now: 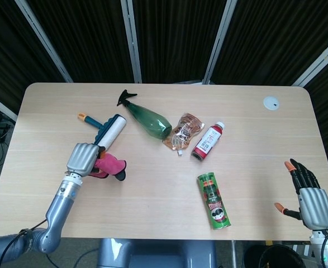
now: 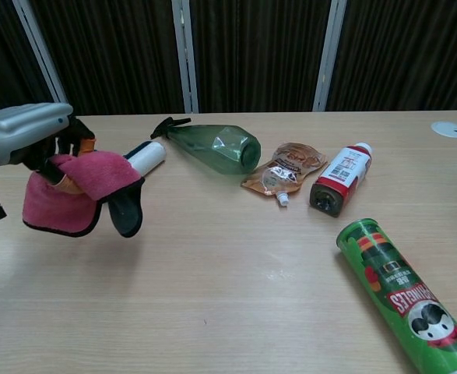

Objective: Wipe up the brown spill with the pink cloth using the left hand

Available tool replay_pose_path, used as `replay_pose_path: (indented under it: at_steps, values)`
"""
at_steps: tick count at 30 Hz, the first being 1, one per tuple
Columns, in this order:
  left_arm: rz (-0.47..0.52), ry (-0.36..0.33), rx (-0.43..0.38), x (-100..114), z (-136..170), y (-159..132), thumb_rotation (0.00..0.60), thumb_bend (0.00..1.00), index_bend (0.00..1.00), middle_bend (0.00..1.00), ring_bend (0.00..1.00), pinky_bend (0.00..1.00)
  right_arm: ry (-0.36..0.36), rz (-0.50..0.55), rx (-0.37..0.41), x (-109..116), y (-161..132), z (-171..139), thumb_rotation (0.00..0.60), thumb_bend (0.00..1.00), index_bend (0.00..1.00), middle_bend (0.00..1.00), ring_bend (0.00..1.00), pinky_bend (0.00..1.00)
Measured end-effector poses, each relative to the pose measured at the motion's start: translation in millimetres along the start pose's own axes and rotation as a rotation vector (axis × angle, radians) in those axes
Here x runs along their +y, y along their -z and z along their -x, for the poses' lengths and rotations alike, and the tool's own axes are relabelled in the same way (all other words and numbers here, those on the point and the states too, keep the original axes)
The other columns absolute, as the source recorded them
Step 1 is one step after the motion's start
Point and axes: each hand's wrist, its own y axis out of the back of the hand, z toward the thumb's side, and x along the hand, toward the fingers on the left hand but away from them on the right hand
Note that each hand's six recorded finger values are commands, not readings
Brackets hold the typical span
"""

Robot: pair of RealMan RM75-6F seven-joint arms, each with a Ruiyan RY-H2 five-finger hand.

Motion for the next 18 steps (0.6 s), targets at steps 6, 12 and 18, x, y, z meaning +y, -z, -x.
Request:
replay_pose_path:
  at_steps: [6, 12, 18]
  values:
    - [-0.042, 0.035, 0.030, -9.4, 13.7, 27.6, 0.600, 0.10, 0.15, 0.02, 0.01, 0.07, 0.000, -0.003, -0.005, -0.9, -0.5, 0.2, 0.600, 0.04, 0.00, 0.00, 0.00, 0.11]
    - [-0.047, 0.041, 0.052, -2.9, 16.2, 35.2, 0.600, 0.00, 0.01, 0.00, 0.00, 0.00, -0.001, -0.008, -0.003, -2.1, -1.7, 0.2, 0.600, 0.04, 0.00, 0.00, 0.00, 0.11]
    - [-0.025, 0.021, 0.054, 11.4, 23.3, 33.8, 0.600, 0.00, 0.03, 0.00, 0.00, 0.00, -0.001, -0.007, -0.004, -1.7, -1.1, 0.1, 0.600, 0.04, 0.00, 0.00, 0.00, 0.11]
